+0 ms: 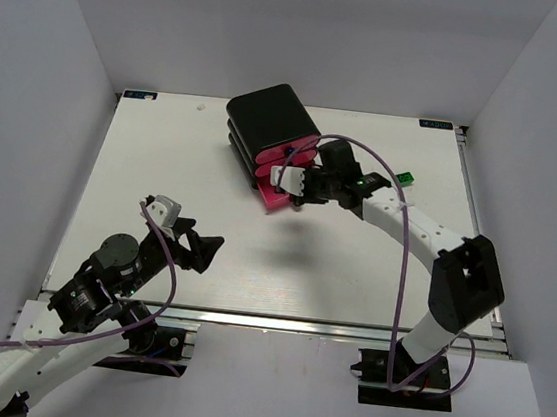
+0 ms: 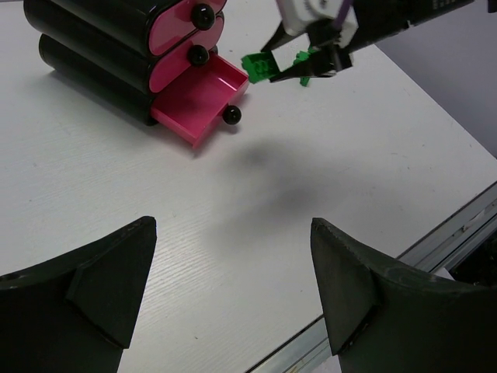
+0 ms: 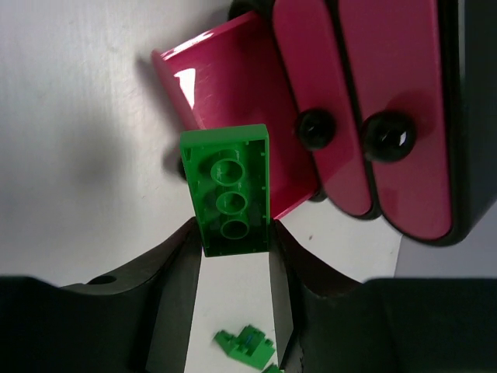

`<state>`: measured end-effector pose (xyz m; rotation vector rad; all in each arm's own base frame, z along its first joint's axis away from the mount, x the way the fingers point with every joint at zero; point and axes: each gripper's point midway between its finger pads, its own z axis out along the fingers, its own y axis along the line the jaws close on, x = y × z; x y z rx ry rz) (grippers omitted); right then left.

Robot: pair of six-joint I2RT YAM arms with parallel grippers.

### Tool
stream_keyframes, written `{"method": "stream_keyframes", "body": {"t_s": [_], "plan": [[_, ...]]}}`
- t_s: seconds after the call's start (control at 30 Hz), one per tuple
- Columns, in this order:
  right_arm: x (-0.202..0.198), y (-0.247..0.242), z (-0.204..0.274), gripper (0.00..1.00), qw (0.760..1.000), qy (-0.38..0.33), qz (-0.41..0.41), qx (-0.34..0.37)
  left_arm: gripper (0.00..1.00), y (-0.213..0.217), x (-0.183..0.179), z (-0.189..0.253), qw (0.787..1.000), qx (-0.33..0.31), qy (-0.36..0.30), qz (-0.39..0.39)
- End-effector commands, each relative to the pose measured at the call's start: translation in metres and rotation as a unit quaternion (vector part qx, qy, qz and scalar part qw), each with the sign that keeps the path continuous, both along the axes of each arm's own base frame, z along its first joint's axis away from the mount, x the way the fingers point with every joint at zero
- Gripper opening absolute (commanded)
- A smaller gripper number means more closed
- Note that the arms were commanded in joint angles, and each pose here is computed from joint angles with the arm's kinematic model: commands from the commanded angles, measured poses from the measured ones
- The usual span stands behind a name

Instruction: Sort the legos into containers by color

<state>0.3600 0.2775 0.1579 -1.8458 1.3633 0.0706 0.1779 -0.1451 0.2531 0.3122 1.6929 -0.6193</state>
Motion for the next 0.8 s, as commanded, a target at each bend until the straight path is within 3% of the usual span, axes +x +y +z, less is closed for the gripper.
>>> {"method": "stream_keyframes", "body": {"t_s": [0.0, 0.43, 0.77], "plan": [[0.032, 0.023, 0.034, 0.15, 0.997, -0.062, -0.044, 0.024, 0.9, 0.002, 0.003, -0.005, 1.0, 0.007, 0.009, 0.01], [0.056, 0.056, -0.014, 0.43, 0.995, -0.067, -0.065, -0.033, 0.9, 0.004, 0.003, -0.004, 1.0, 0.003, 0.006, 0.015], [0.06, 0.056, -0.027, 0.45, 0.994, -0.061, -0.081, -0.041, 0.9, 0.005, 0.003, -0.003, 1.0, 0.0, 0.005, 0.018]]}}
